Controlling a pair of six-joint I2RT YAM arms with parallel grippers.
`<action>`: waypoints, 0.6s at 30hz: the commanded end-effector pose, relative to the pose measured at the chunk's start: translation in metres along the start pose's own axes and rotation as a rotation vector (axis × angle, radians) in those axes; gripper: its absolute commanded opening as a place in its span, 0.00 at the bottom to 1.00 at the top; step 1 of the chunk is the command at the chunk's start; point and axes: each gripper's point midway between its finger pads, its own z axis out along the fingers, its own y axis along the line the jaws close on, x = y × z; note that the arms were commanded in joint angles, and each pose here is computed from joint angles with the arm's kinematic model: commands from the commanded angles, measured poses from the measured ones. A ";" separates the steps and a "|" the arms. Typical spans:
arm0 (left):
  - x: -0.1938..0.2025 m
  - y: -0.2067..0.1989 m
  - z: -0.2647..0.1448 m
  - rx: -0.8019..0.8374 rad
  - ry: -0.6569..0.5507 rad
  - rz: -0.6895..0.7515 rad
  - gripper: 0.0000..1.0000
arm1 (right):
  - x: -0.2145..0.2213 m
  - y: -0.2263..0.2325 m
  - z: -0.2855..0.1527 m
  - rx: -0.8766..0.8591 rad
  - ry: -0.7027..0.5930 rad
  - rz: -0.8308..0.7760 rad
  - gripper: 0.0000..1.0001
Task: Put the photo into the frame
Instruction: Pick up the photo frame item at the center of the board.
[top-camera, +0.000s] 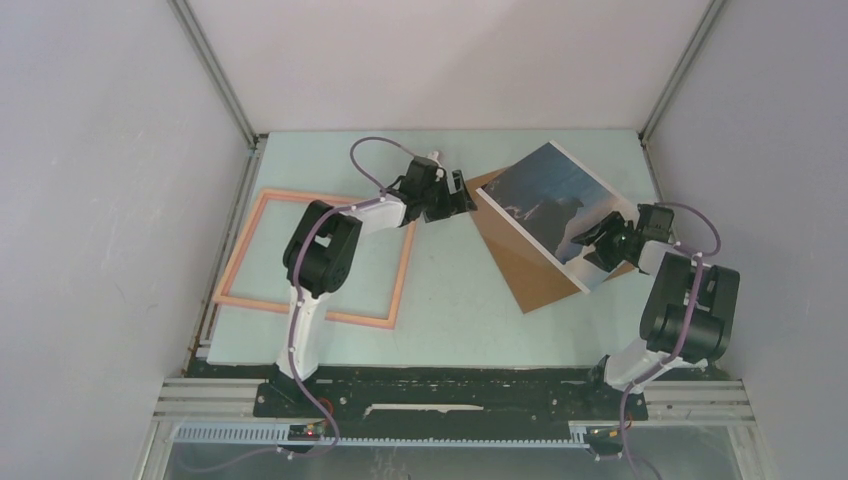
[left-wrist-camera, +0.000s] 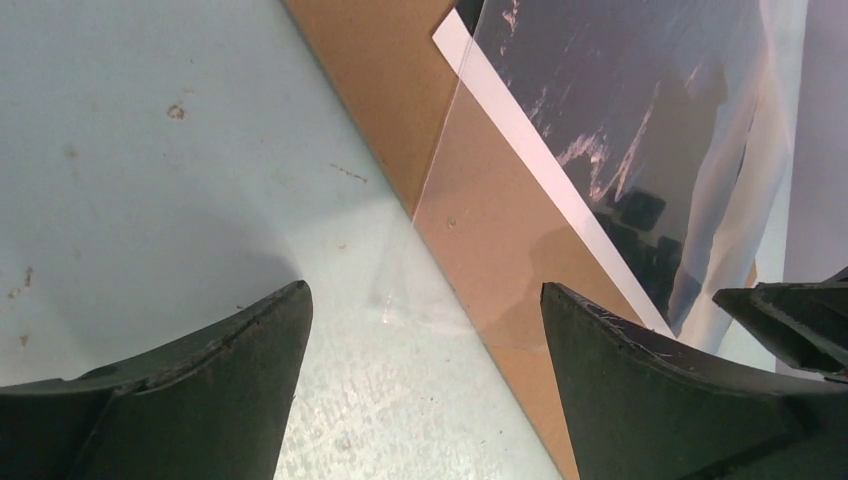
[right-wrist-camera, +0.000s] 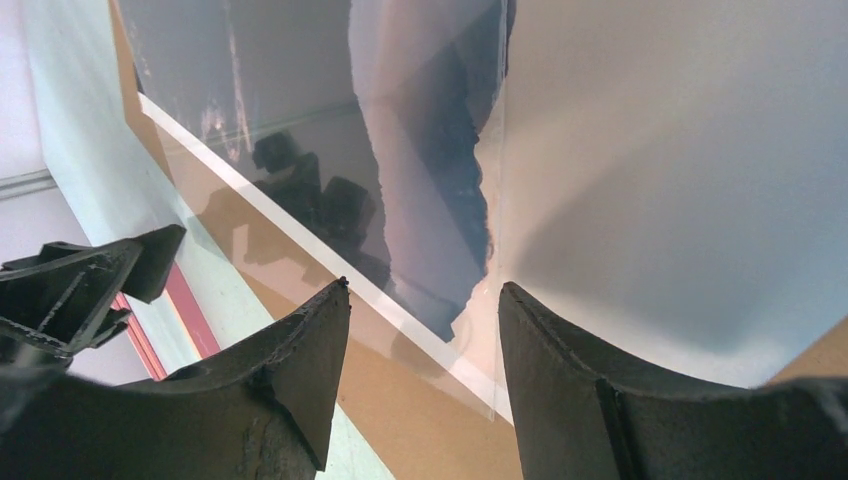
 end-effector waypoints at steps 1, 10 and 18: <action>-0.001 -0.002 0.007 -0.020 0.020 0.033 0.95 | 0.002 -0.002 0.013 0.009 0.030 -0.004 0.64; 0.010 -0.015 0.013 0.059 0.061 -0.004 0.95 | 0.017 -0.004 0.025 0.010 0.081 -0.009 0.63; 0.001 -0.049 0.005 0.280 0.065 -0.069 0.94 | 0.021 0.001 0.027 -0.006 0.093 -0.021 0.63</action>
